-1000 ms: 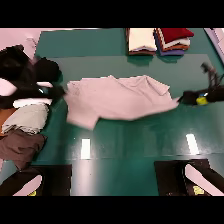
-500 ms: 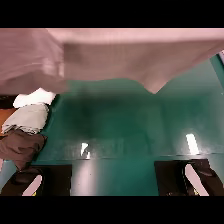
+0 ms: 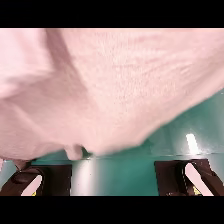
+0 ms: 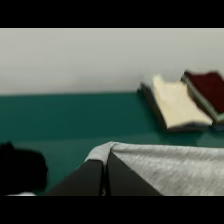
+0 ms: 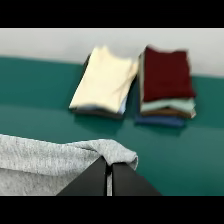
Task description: Fold the shirts.
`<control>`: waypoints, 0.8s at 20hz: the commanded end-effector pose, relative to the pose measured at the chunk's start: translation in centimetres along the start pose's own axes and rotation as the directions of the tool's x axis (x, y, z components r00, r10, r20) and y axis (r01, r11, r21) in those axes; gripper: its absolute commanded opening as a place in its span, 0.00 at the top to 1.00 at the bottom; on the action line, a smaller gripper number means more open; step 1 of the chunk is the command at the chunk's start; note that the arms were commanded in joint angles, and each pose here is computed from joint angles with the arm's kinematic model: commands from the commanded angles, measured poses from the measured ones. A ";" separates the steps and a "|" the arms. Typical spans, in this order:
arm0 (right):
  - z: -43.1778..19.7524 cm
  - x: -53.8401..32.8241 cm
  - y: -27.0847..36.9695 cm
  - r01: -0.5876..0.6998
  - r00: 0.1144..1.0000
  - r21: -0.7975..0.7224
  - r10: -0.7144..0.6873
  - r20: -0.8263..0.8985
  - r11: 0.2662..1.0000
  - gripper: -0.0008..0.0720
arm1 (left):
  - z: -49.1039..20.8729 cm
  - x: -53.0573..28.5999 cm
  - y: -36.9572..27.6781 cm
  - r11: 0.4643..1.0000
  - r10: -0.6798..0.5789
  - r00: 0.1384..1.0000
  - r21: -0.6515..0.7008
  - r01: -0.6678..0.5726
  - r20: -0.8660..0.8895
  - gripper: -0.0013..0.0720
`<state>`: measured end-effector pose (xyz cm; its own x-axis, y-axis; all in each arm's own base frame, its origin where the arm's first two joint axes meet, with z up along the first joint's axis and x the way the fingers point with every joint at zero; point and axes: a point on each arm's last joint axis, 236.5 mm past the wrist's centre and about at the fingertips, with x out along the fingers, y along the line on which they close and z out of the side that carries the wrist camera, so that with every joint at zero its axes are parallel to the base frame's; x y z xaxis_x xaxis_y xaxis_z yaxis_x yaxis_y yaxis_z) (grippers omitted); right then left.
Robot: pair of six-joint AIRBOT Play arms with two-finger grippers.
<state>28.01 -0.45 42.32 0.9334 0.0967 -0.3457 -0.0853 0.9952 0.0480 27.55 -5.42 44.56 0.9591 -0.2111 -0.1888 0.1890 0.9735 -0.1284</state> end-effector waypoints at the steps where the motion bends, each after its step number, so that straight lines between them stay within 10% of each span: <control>1: -5.3 7.1 -0.6 -0.080 0.963 0.072 0.096 -0.254 0.994 0.97 | -12.4 10.1 1.6 0.999 -0.011 0.908 -0.041 -0.007 -0.420 0.95; 8: -26.5 22.3 -3.8 0.019 0.659 0.202 0.139 -0.739 0.979 0.97 | -32.1 24.8 4.0 0.991 -0.075 0.682 -0.133 -0.032 -0.727 0.95; 16: -26.9 31.1 -5.2 0.004 0.674 0.248 0.181 -0.716 0.969 0.97 | -35.6 30.0 5.3 0.991 -0.065 0.706 -0.127 -0.035 -0.705 0.95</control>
<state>46.01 -1.89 6.48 0.3516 0.2459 -0.9033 0.0104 0.9638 0.2664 48.87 -9.76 4.55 0.5114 -0.2763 -0.8137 0.1241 0.9607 -0.2482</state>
